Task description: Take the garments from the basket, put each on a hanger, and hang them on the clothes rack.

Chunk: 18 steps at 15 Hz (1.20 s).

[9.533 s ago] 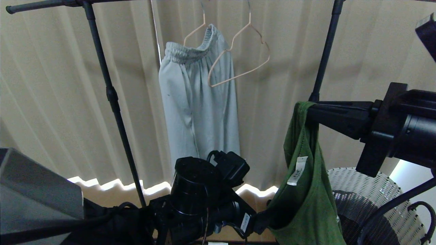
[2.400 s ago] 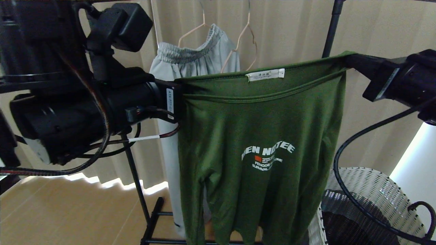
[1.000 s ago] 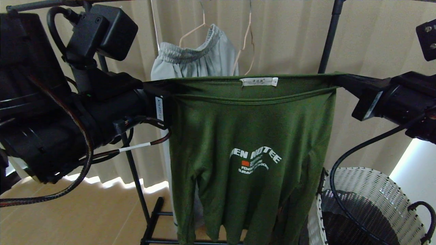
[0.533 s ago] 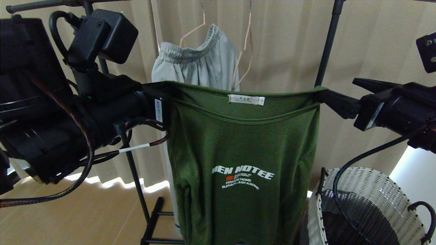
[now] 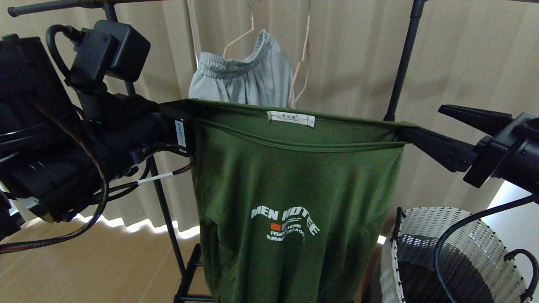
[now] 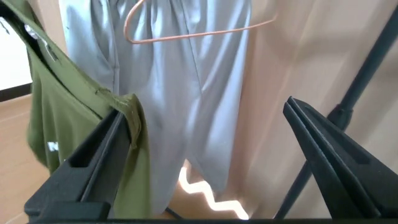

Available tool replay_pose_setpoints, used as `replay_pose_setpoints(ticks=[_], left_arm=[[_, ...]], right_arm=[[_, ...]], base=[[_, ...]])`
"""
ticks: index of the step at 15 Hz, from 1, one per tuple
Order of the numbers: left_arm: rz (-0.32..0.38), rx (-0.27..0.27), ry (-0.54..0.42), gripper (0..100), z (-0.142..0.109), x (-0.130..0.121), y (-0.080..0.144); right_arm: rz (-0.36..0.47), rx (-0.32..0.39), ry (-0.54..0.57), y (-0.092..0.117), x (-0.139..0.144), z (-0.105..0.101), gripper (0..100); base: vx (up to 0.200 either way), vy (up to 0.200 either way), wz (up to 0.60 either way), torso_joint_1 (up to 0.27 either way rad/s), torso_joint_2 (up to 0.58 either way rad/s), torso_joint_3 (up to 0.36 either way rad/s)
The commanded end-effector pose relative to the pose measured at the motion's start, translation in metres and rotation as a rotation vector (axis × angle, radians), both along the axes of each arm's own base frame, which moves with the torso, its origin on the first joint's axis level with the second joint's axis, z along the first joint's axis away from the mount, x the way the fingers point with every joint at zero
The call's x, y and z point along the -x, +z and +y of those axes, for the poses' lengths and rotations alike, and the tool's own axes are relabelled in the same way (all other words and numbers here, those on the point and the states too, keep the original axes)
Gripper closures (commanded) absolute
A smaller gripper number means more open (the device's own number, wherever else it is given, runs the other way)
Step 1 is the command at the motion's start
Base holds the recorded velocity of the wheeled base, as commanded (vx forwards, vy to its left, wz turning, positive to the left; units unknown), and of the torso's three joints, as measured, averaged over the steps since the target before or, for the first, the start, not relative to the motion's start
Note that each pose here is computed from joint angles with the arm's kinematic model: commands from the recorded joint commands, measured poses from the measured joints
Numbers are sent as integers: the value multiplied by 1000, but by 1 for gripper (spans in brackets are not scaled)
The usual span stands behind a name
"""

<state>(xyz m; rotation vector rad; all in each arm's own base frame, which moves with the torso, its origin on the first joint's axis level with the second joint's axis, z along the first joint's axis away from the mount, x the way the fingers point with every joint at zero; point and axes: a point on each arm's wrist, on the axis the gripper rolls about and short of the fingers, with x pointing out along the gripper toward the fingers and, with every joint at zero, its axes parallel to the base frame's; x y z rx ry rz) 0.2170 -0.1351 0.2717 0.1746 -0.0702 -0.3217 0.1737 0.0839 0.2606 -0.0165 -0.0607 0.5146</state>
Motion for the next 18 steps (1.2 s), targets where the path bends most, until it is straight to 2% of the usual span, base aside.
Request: replay_pose_setpoints(ticks=[1, 9, 14, 16, 17, 18], left_arm=[[-2, 1, 4, 100, 1, 0, 1], [-22, 12, 61, 100, 17, -2, 6], [-63, 32, 103, 100, 27, -6, 20], [-46, 15, 108, 100, 30, 0, 14], [-42, -32, 113, 100, 37, 13, 10], [-38, -51, 117, 100, 41, 17, 8]], right_arm=[[-7, -3, 1, 0, 5, -2, 0], [18, 9, 0, -12, 17, -8, 0], [24, 14, 3, -17, 22, -10, 0], [50, 30, -20, -22, 20, -12, 0], [86, 85, -90, -29, 15, -23, 0], [89, 108, -119, -30, 14, -27, 0]], base=[[0, 0, 0, 0, 0, 0], [0, 0, 0, 0, 0, 0], [0, 0, 0, 0, 0, 0], [0, 0, 0, 0, 0, 0], [0, 0, 0, 0, 0, 0], [0, 0, 0, 0, 0, 0]])
